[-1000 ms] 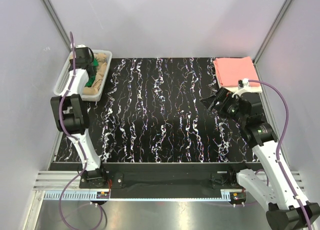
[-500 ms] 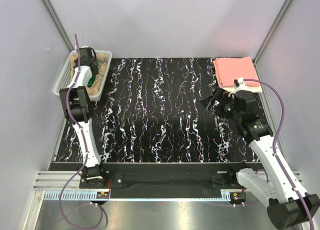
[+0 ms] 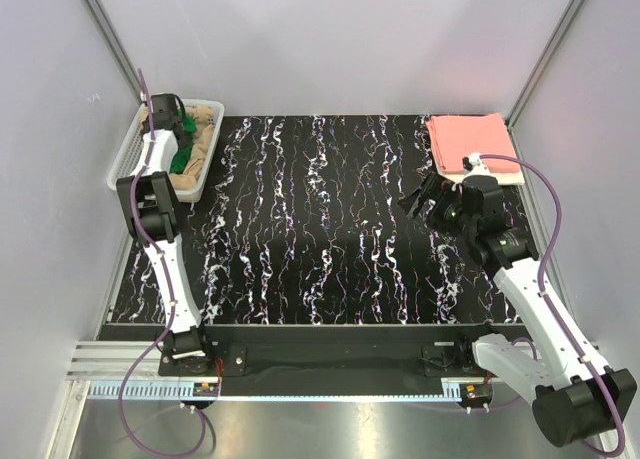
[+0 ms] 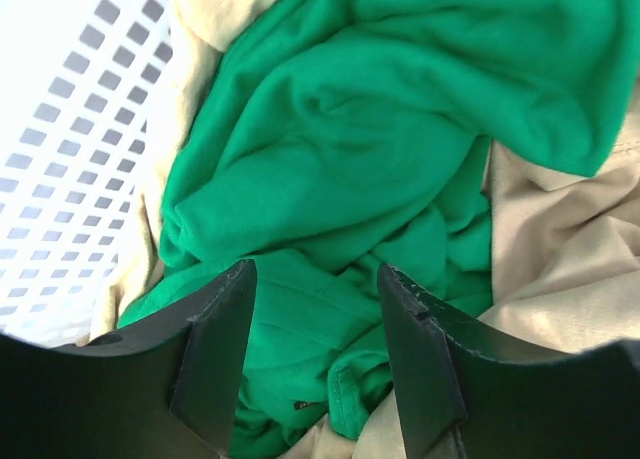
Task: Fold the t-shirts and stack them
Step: Grab the tshirt from the pile
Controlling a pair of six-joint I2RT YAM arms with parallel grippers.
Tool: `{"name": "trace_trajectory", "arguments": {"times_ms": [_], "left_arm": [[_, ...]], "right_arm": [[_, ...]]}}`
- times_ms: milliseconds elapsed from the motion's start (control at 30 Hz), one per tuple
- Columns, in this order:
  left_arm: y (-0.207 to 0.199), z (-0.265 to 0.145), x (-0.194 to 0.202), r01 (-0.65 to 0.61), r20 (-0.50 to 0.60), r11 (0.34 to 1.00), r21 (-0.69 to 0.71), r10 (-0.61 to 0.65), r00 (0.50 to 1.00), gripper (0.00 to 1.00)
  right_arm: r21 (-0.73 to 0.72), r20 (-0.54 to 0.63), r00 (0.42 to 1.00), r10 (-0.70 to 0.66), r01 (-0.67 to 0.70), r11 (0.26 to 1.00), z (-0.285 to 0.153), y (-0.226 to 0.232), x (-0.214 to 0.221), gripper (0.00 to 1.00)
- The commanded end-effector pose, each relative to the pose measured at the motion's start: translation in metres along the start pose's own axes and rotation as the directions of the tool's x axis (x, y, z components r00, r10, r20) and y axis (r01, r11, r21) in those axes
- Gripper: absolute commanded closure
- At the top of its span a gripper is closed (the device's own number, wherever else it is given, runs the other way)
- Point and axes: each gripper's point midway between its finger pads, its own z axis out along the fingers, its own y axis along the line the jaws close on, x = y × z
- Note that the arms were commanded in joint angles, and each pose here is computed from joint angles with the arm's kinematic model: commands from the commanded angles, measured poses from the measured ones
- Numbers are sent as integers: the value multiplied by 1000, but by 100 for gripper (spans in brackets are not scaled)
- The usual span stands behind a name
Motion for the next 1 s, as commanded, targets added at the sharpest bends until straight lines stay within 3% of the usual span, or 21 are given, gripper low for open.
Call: {"name": "trace_trajectory", "arguments": {"times_ms": [0, 100, 300, 367, 400, 500, 600, 667, 700, 767, 967], "left_arm": [[2, -9, -12, 36, 12, 999, 9, -36, 999, 43], [-1, -9, -11, 25, 0, 999, 33, -25, 1000, 42], [0, -8, 0, 4, -39, 999, 47, -2, 999, 52], [2, -9, 2, 5, -43, 999, 46, -3, 999, 65], [1, -9, 1, 9, -41, 999, 49, -7, 999, 79], [-7, -18, -9, 14, -21, 995, 101, -12, 1000, 100], [-16, -47, -47, 3, 78, 989, 149, -15, 997, 100], [-35, -103, -101, -28, 223, 975, 222, -23, 975, 100], [-35, -109, -111, -39, 250, 973, 227, -19, 968, 100], [-49, -160, -146, -69, 353, 964, 255, -27, 935, 100], [-63, -347, -232, -127, 624, 897, 423, -187, 759, 100]], "right_arm": [[-30, 57, 998, -25, 27, 999, -7, 16, -22, 0], [-38, 58, 997, -43, 45, 998, -9, 21, -24, 0], [-21, 77, 995, -63, 65, 998, -14, 21, -26, 0], [-11, 82, 994, -68, 69, 998, -15, 19, -26, 0], [-12, 82, 994, -69, 70, 997, -16, 19, -26, 0], [-13, 86, 994, -72, 74, 997, -16, 20, -27, 0], [-14, 85, 994, -69, 71, 997, -16, 20, -27, 0], [-19, 87, 994, -70, 72, 997, -15, 23, -28, 0], [-15, 84, 994, -69, 71, 997, -14, 22, -28, 0], [-30, 83, 994, -68, 71, 997, -16, 25, -29, 0], [-32, 75, 996, -40, 43, 999, -12, 24, -24, 0]]}}
